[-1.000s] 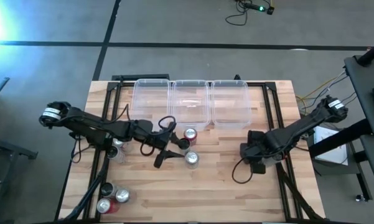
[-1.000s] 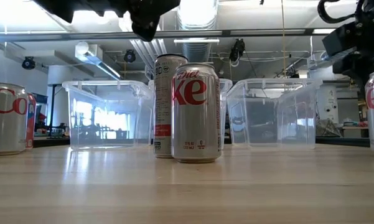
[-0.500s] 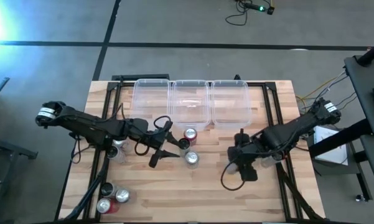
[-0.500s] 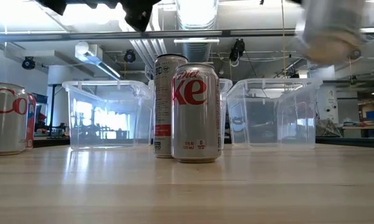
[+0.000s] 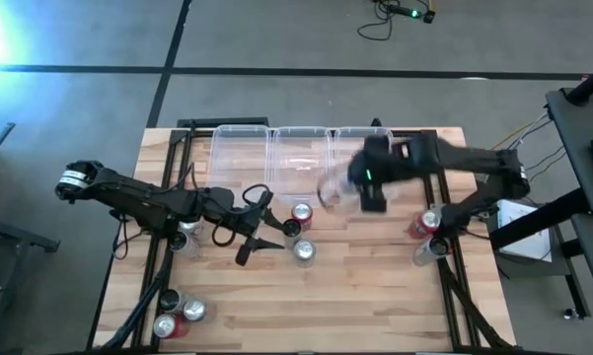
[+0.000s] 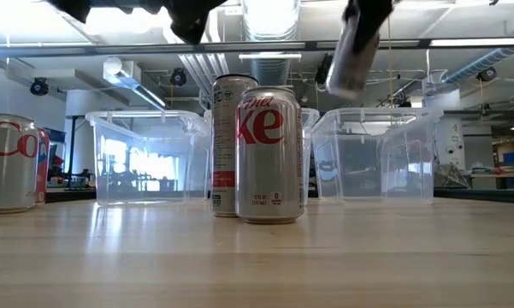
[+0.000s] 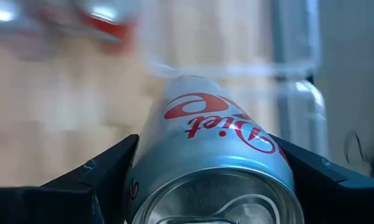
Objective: Sort soda cans
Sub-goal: Put the top right red silver soda can into the right transparent bin
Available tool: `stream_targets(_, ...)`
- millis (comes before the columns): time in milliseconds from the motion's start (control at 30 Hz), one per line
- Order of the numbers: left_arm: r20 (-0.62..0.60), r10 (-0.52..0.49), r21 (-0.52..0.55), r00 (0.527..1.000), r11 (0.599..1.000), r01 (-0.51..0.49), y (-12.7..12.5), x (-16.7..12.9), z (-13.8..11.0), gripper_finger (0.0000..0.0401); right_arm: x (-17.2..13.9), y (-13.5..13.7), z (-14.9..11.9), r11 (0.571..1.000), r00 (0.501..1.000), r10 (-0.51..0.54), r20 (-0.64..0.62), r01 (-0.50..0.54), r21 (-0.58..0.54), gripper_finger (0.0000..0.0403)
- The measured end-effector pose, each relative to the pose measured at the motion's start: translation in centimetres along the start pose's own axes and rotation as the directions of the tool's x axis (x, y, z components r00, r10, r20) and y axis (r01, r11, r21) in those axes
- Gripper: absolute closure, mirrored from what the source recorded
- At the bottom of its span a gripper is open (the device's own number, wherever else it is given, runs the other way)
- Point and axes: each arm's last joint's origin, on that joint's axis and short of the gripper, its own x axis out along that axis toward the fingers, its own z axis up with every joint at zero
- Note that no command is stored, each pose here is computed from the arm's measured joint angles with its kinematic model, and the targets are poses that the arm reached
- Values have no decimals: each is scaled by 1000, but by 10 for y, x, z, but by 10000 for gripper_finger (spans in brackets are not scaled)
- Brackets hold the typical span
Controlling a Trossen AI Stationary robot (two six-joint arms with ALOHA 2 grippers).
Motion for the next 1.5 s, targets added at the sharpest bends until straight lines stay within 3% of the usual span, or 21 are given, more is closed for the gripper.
stream_targets(200,-21,96,-20,995,995,-96,3,-1,-7,218,44,-66,-13,995,992,40,-119,-29,93,104)
stream_targets(433,-94,118,-181,989,974,-133,2,-2,-24,218,121,-94,-11,980,952,147,-269,-102,172,104)
stream_targets(633,-110,251,-172,962,948,-267,7,-4,-35,218,160,-110,-18,875,913,256,-319,-78,478,103)
stream_targets(767,-100,356,-149,929,918,-368,20,-7,-30,218,167,-117,-21,814,917,260,-302,-40,580,103)
stream_targets(1067,-31,408,-134,913,903,-408,31,-8,-5,218,174,-122,-21,711,933,239,-269,21,703,103)
stream_targets(1500,-97,415,-152,905,892,-426,30,-8,-13,218,198,-116,-35,539,932,228,-283,121,833,101)
